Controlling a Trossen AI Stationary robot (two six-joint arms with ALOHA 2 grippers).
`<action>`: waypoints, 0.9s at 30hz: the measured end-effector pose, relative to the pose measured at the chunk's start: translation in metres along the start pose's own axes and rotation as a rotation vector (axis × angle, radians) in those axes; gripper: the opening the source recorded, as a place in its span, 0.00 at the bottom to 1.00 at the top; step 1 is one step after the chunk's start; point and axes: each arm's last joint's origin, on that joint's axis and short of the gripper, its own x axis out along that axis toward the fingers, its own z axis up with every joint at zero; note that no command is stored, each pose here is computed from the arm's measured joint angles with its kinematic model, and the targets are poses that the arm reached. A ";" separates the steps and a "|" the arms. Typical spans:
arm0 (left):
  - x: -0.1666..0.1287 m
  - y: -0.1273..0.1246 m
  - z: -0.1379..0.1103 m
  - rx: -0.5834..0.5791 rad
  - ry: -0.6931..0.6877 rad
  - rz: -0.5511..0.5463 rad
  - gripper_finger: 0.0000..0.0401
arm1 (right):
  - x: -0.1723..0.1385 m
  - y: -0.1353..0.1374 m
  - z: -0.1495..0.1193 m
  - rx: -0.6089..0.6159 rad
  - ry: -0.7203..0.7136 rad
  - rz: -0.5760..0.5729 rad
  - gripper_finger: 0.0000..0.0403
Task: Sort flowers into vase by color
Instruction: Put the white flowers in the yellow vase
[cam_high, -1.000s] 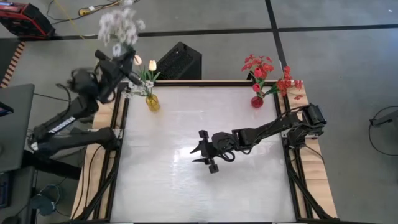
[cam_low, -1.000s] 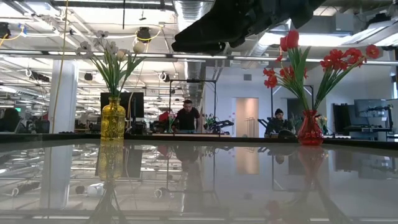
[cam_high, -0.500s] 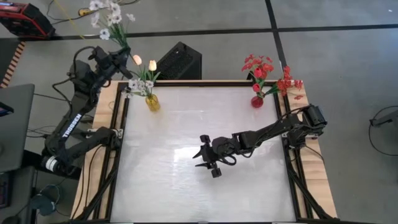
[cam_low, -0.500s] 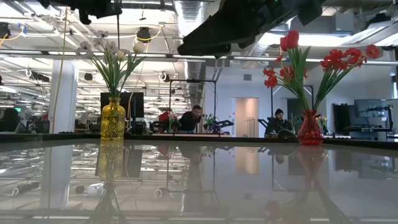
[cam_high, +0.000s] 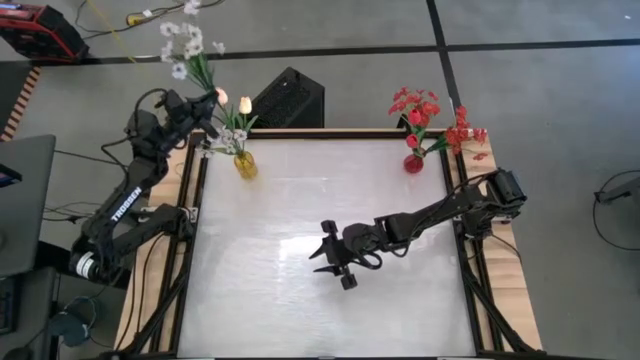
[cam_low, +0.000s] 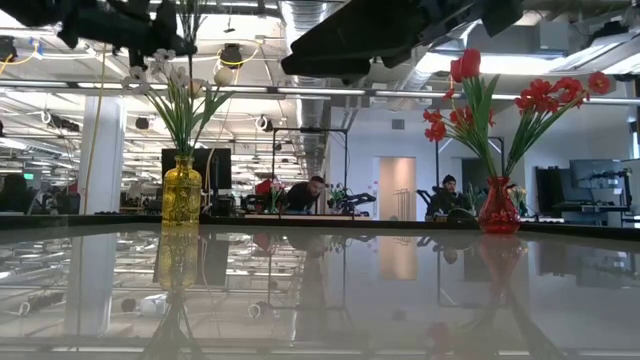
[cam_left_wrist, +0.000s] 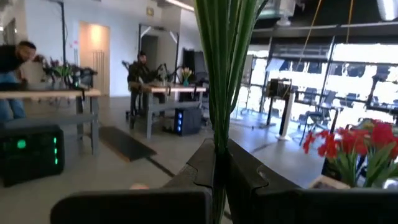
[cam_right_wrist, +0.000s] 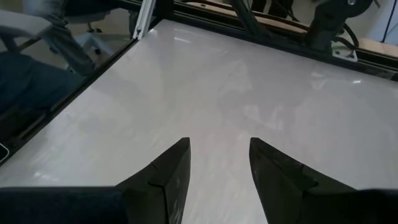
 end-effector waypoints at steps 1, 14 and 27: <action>0.000 0.001 -0.006 -0.005 0.012 0.001 0.00 | 0.000 0.000 0.000 0.000 -0.002 0.000 0.47; -0.004 0.001 -0.036 -0.071 0.032 -0.139 0.00 | 0.000 -0.004 0.000 0.000 -0.001 -0.009 0.47; -0.005 0.000 -0.035 -0.079 0.043 -0.143 0.00 | 0.000 -0.004 -0.001 -0.015 0.003 -0.008 0.47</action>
